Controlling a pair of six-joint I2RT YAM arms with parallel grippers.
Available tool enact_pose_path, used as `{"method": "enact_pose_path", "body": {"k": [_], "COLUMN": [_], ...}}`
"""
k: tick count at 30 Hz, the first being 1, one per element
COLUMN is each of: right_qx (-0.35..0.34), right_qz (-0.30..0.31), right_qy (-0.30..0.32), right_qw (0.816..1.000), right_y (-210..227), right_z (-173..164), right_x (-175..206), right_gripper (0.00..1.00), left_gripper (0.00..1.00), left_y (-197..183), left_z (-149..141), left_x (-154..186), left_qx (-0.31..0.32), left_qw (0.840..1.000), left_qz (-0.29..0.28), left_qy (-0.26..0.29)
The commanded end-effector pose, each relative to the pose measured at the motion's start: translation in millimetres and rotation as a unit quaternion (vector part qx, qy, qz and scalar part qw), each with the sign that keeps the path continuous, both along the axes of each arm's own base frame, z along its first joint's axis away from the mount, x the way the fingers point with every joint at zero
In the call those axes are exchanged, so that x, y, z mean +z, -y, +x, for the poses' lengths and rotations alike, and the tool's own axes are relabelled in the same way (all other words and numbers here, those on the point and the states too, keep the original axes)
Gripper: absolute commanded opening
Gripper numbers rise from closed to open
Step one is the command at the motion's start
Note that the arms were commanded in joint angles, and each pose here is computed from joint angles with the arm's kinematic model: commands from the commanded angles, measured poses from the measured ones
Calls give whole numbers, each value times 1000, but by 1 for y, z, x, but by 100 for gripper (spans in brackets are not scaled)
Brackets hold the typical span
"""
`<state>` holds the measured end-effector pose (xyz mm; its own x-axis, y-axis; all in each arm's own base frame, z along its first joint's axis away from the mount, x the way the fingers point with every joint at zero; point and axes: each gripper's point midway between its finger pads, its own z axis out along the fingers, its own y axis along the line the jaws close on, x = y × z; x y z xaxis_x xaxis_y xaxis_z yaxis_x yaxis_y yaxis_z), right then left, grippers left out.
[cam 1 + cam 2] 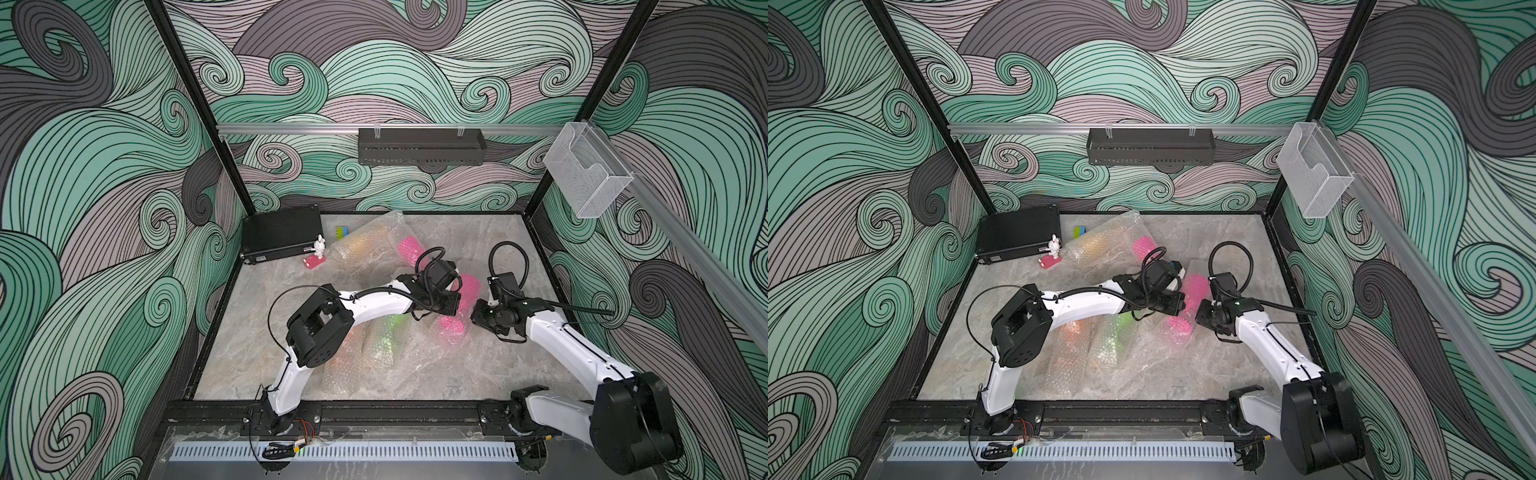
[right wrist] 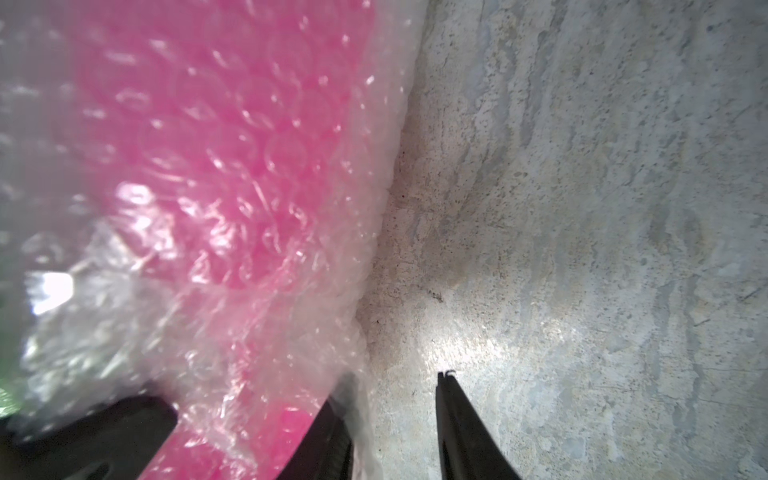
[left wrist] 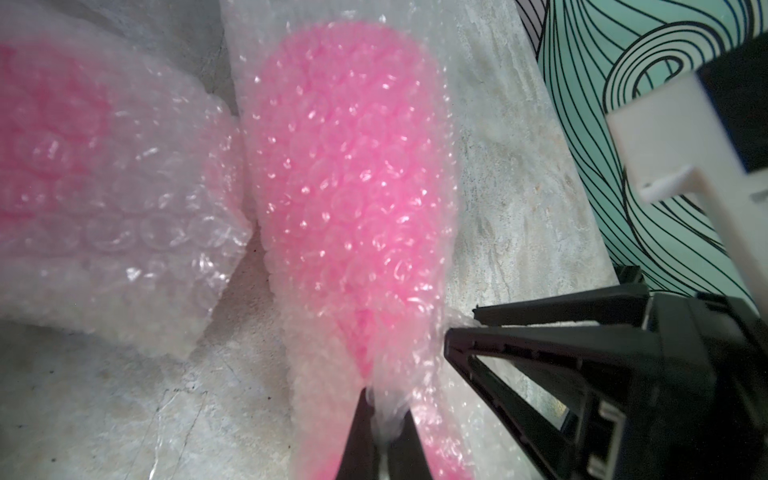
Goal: Unpack wine glasses from bubble wrap
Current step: Unwrap the bubble wrap at the center of the board.
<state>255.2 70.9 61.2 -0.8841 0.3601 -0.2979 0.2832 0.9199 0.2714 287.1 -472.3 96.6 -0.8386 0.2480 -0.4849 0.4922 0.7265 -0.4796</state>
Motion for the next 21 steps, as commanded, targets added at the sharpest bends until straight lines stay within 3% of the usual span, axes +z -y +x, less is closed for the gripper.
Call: {"method": "enact_pose_path", "body": {"k": [1,11,21], "right_qx": [4,1,-11], "right_qz": [12,-21,-22], "right_qy": [23,32,45], "right_qw": [1000,999,999], "right_y": [-7,0,12], "right_z": [16,38,56], "right_x": [9,1,7], "right_gripper": [37,36,14], "left_gripper": [0,0,0], "left_y": [7,9,6], "left_z": [-1,-7,-12], "left_x": [-6,-8,-17], "left_qx": [-6,-19,-27], "left_qw": [1000,1000,999], "left_qz": [0,5,21], "left_qy": [-3,-8,-9]}}
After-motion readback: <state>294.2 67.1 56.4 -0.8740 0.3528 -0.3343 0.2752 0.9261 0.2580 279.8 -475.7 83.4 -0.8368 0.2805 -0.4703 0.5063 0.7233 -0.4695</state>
